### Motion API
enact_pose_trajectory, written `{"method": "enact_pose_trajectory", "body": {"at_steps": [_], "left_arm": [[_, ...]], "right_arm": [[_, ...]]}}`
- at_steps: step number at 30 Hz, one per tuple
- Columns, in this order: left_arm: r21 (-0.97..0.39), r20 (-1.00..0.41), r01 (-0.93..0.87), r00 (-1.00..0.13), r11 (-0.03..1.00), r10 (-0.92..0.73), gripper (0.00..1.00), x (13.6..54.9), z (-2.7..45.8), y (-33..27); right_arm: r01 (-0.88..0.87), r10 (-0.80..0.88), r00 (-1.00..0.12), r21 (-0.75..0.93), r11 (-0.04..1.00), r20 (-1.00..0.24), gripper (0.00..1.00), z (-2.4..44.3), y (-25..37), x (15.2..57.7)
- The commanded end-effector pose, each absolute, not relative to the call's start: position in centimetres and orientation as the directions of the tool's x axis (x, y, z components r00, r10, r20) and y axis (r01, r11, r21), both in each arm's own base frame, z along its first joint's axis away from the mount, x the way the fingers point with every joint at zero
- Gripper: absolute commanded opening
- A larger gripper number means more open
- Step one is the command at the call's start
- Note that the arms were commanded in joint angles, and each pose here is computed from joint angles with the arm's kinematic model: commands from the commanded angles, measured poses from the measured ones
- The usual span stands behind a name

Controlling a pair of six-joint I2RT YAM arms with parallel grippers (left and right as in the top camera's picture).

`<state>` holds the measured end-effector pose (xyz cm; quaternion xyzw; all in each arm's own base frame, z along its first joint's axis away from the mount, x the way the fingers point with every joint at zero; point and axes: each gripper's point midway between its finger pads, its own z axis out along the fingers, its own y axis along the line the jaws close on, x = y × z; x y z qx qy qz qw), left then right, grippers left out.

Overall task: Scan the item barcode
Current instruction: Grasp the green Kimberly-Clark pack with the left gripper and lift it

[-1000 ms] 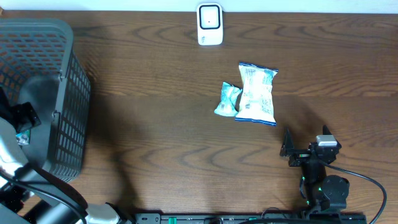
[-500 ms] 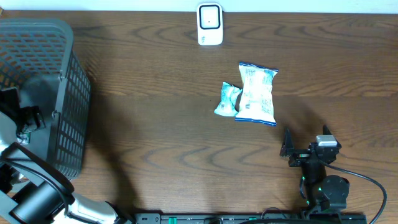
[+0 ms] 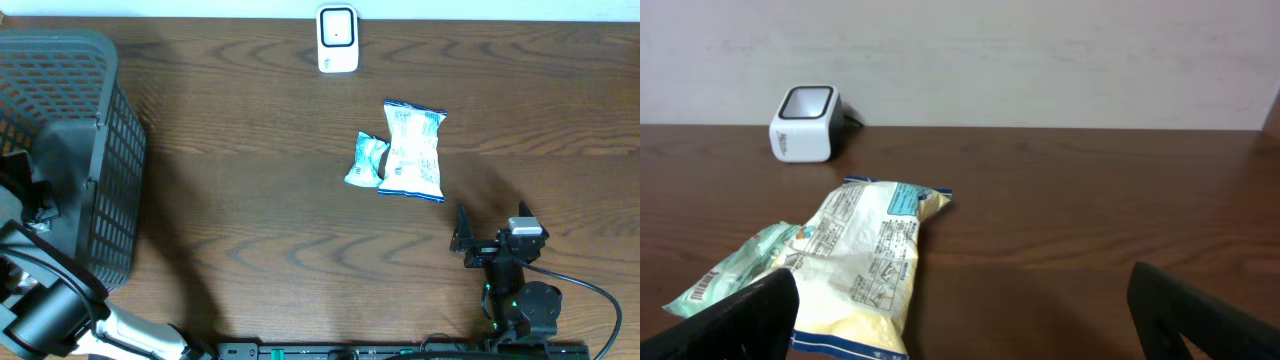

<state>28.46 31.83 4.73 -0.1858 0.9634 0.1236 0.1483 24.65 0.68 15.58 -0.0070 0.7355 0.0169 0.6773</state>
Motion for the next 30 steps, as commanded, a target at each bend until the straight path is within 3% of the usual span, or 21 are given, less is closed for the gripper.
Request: {"method": "enact_pose_trajectory", "body": {"at_steps": [1, 5, 6, 12, 16, 20, 25, 30], "left_arm": [[0.130, -0.324, -0.410, -0.878, 0.903, -0.352, 0.43, 28.4, 3.7, 31.0], [0.121, -0.354, -0.460, -0.848, 0.880, -0.395, 0.09, 28.7, 4.6, 31.2], [0.115, -0.372, -0.482, -0.832, 0.869, -0.412, 0.08, 28.8, 5.1, 31.4], [-0.075, -0.609, -0.510, -0.657, 0.857, -0.444, 0.08, 32.7, 12.6, 30.1], [-0.219, -0.770, -0.443, -0.469, 0.869, -0.433, 0.08, 34.9, 21.0, 28.2], [-0.361, -0.829, -0.381, -0.286, 0.851, -0.480, 0.07, 35.3, 28.0, 25.9], [-0.521, -0.837, -0.100, -0.131, 0.848, -0.530, 0.07, 36.6, 37.0, 19.2], [-0.496, -0.868, 0.262, -0.140, 0.828, -0.476, 0.07, 37.5, 43.1, 8.1]], "right_arm": [[-0.020, 0.006, -0.083, 0.008, 1.000, -0.996, 0.99, 15.5, 0.4, 24.6], [-0.020, 0.006, -0.084, 0.008, 1.000, -0.996, 0.99, 15.5, 0.3, 24.6], [-0.020, 0.006, -0.083, 0.008, 1.000, -0.996, 0.99, 15.5, 0.3, 24.6], [-0.020, 0.006, -0.084, 0.008, 1.000, -0.996, 0.99, 15.5, 0.3, 24.6], [-0.020, 0.006, -0.083, 0.008, 1.000, -0.996, 0.99, 15.5, 0.4, 24.6], [-0.020, 0.006, -0.083, 0.008, 1.000, -0.996, 0.99, 15.5, 0.3, 24.6], [-0.020, 0.006, -0.083, 0.008, 1.000, -0.996, 0.99, 15.5, 0.3, 24.6], [-0.020, 0.006, -0.083, 0.008, 1.000, -0.996, 0.99, 15.5, 0.3, 24.6]]}}
